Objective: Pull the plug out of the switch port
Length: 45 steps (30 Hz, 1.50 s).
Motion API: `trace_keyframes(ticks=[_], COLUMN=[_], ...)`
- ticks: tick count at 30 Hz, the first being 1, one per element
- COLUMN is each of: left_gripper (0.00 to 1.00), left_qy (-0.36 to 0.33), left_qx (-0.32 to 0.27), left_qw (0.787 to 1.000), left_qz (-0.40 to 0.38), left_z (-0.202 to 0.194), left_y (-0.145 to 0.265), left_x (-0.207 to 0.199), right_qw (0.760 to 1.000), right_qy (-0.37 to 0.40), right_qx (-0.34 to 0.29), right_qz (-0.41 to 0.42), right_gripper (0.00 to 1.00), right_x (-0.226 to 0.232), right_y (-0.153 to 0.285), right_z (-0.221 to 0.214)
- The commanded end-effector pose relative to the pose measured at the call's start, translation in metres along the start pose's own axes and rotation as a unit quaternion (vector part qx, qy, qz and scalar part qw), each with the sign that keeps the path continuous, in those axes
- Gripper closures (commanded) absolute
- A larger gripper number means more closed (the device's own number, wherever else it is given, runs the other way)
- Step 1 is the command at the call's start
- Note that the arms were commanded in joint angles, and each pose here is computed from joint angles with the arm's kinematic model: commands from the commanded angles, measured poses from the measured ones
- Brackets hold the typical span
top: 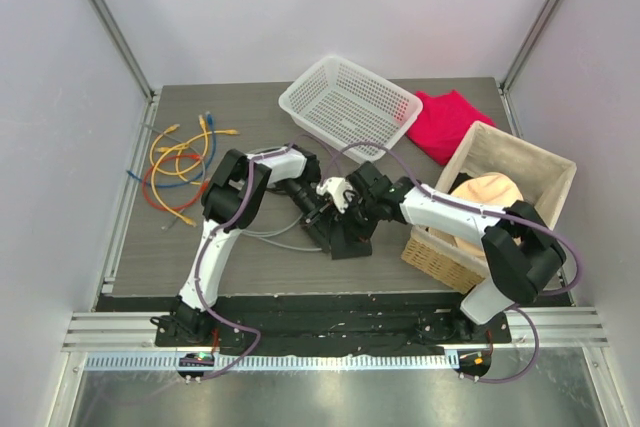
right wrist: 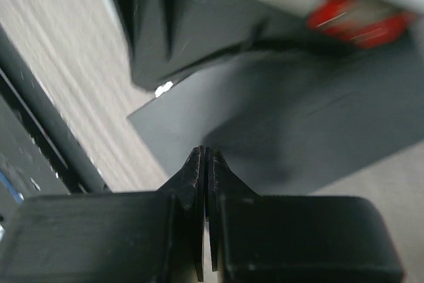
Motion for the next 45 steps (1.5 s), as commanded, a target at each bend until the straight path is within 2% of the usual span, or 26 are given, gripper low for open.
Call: trace_keyframes(ticks=[1, 5, 8, 14, 19, 21, 22, 25, 28, 30, 35, 45], left_gripper=[1.0, 1.0, 1.0, 1.0, 1.0, 1.0, 0.98, 0.75, 0.64, 0.6, 0.59, 0.57], left_qy=[0.065, 0.072, 0.082, 0.101, 0.11, 0.093, 0.091, 0.097, 0.109, 0.097, 0.11, 0.125], left_qx=[0.007, 0.017, 0.037, 0.029, 0.052, 0.059, 0.06, 0.049, 0.01, -0.021, -0.047, -0.038], left_qw=[0.998, 0.997, 0.991, 0.978, 0.972, 0.974, 0.976, 0.981, 0.981, 0.981, 0.982, 0.979], left_qz=[-0.007, 0.023, 0.102, 0.178, 0.203, 0.2, 0.186, 0.158, 0.161, 0.164, 0.146, 0.155], left_z=[-0.006, -0.008, -0.013, -0.03, -0.05, -0.056, -0.062, -0.06, -0.051, -0.042, -0.032, -0.032], left_y=[-0.006, -0.004, 0.002, 0.015, 0.019, 0.017, 0.014, 0.014, 0.021, 0.026, 0.024, 0.002], left_x=[0.009, 0.015, 0.029, 0.039, 0.039, 0.043, 0.044, 0.046, 0.044, 0.041, 0.036, 0.038], right_qw=[0.999, 0.997, 0.995, 0.995, 0.993, 0.993, 0.992, 0.992, 0.992, 0.993, 0.993, 0.992], right_qy=[0.015, 0.027, 0.041, 0.045, 0.053, 0.055, 0.056, 0.057, 0.057, 0.058, 0.06, 0.06], right_qx=[0.028, 0.059, 0.077, 0.088, 0.104, 0.106, 0.107, 0.107, 0.105, 0.104, 0.102, 0.103], right_qz=[-0.012, -0.035, -0.039, -0.031, -0.025, -0.024, -0.024, -0.024, -0.024, -0.024, -0.025, -0.028], right_gripper=[0.99, 0.99, 0.99, 0.99, 0.99, 0.99, 0.99, 0.99, 0.99, 0.99, 0.99, 0.99], right_x=[0.002, -0.005, -0.008, -0.003, 0.004, 0.006, 0.007, 0.007, 0.008, 0.007, 0.007, 0.007], right_y=[-0.01, -0.019, -0.023, -0.027, -0.027, -0.026, -0.026, -0.026, -0.026, -0.026, -0.025, -0.024], right_z=[-0.019, -0.034, -0.043, -0.051, -0.064, -0.066, -0.068, -0.068, -0.066, -0.065, -0.065, -0.066])
Point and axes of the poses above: each gripper's point midway between its finger pads, its own y axis back along the fingers, its own x axis along the line the jaws close on, z = x × y, the point moved 5 cm from there along y, back along the fingers, and after that the axes turned 2 degrees about y, right-handed, at the moved point
